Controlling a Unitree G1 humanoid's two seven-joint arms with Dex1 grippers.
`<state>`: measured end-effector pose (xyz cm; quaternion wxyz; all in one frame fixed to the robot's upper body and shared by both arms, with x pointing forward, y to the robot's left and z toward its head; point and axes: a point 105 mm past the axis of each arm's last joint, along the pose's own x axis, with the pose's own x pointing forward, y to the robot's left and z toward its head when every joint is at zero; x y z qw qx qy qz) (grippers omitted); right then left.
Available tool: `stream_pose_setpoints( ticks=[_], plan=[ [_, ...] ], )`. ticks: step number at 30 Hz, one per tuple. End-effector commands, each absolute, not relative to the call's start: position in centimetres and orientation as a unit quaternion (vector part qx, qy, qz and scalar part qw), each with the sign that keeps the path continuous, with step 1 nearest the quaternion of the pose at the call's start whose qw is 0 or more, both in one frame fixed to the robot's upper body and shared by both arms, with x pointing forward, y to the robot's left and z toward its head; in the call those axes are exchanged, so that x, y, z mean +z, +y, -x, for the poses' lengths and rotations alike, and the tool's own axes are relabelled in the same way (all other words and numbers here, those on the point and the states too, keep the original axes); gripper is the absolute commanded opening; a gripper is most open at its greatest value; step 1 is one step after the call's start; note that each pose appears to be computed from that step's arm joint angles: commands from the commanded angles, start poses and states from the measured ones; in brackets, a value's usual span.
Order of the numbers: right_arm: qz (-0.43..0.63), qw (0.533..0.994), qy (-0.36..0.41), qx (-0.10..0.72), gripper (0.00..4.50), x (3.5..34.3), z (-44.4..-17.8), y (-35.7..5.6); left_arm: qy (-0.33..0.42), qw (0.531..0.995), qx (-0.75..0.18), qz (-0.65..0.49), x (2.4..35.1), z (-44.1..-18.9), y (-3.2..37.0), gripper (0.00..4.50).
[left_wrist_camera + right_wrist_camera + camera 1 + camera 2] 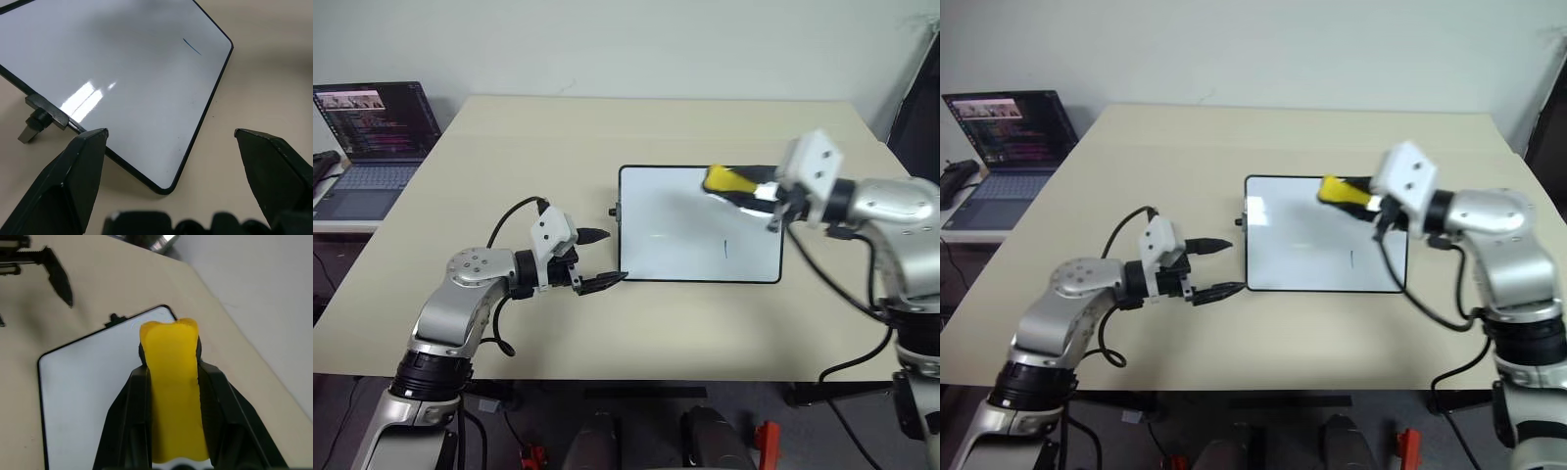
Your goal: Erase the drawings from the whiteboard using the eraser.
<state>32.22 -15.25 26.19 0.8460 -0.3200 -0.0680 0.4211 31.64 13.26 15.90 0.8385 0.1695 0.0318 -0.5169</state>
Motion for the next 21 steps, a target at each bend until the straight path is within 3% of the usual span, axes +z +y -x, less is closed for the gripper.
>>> stream_pose_setpoints(
  ticks=[1,4,8,21],
  plan=[
    [0.345,0.845,-0.01,0.409,0.95,24.9,-30.4,-19.1,0.006,0.839,-0.512,-0.183,17.6,-31.7,13.8,4.5],
    [0.38,0.839,0.046,0.387,0.95,23.1,-29.5,-22.3,0.009,0.841,-0.507,-0.188,17.9,-31.8,14.6,4.5],
    [0.394,0.841,0.066,0.364,0.95,22.9,-28.8,-25.0,0.003,0.837,-0.508,-0.203,18.9,-31.7,14.8,4.5],
    [0.389,0.837,0.067,0.379,0.95,21.8,-29.2,-24.4,-0.001,0.834,-0.51,-0.21,19.8,-31.6,14.5,4.5]
  ],
)
